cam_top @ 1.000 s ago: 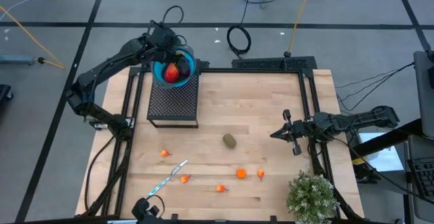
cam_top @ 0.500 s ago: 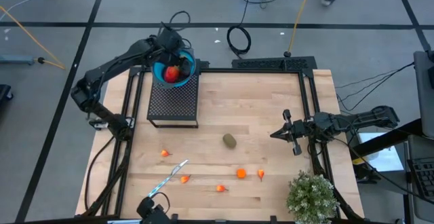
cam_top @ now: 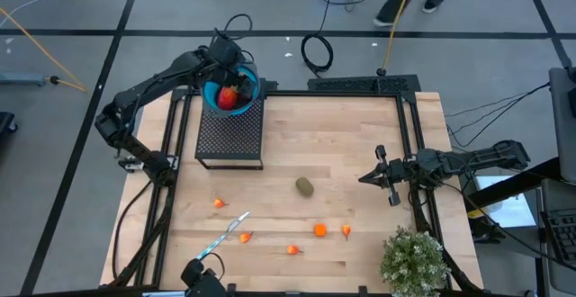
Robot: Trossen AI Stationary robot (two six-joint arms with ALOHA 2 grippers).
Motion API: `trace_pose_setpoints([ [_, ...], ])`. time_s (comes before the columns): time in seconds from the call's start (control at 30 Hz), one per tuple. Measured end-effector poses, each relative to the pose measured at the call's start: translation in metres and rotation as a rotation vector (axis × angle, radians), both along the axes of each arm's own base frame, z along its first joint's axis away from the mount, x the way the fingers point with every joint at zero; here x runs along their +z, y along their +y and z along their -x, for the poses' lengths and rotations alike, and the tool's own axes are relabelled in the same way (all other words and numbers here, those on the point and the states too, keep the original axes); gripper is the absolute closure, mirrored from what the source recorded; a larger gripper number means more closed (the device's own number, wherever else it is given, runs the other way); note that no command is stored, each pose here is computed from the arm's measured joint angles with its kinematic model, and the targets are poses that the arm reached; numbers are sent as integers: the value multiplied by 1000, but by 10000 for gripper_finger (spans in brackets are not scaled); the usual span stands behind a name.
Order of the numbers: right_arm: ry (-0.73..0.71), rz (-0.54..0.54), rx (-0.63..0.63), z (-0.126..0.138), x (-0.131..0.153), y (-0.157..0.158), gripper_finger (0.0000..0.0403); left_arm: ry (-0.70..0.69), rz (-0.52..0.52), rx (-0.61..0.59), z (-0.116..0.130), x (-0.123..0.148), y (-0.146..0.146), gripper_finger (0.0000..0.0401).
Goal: Pick & Place Fruit
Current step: Put the right kiwi into the blue strainer bowl on the shelf, then put the kiwi into the blue strainer bowl on the shelf
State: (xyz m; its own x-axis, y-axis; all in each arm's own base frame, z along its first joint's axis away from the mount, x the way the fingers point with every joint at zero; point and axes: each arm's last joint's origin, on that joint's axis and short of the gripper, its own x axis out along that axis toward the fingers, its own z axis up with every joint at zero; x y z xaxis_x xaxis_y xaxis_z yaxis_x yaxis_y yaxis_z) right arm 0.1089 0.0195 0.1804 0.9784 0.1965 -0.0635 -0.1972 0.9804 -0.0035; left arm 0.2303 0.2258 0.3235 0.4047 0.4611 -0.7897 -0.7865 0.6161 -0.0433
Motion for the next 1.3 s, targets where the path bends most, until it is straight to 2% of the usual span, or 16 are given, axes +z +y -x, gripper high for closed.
trace_pose_setpoints([
  [0.3, 0, 2, 0, 0, 0, 0, 403, 1, 5, -1, 0, 3, -1, 117],
  [0.53, 0, 2, 0, 0, 0, 0, 403, -47, -30, 20, 14, 47, -14, 108],
  [0.67, 0, 2, 0, 0, 0, 0, 403, -92, -28, 30, 22, 69, -34, 107],
  [0.8, 2, -7, -1, 0, 0, 0, 403, -91, 2, -15, 25, 77, -61, 109],
  [0.97, 4, -18, -1, 0, 0, 0, 403, -28, 21, -97, 25, 81, -99, 141],
  [1.3, 5, -19, -1, 0, 0, 0, 403, 72, -75, -221, 8, 81, -159, 240],
])
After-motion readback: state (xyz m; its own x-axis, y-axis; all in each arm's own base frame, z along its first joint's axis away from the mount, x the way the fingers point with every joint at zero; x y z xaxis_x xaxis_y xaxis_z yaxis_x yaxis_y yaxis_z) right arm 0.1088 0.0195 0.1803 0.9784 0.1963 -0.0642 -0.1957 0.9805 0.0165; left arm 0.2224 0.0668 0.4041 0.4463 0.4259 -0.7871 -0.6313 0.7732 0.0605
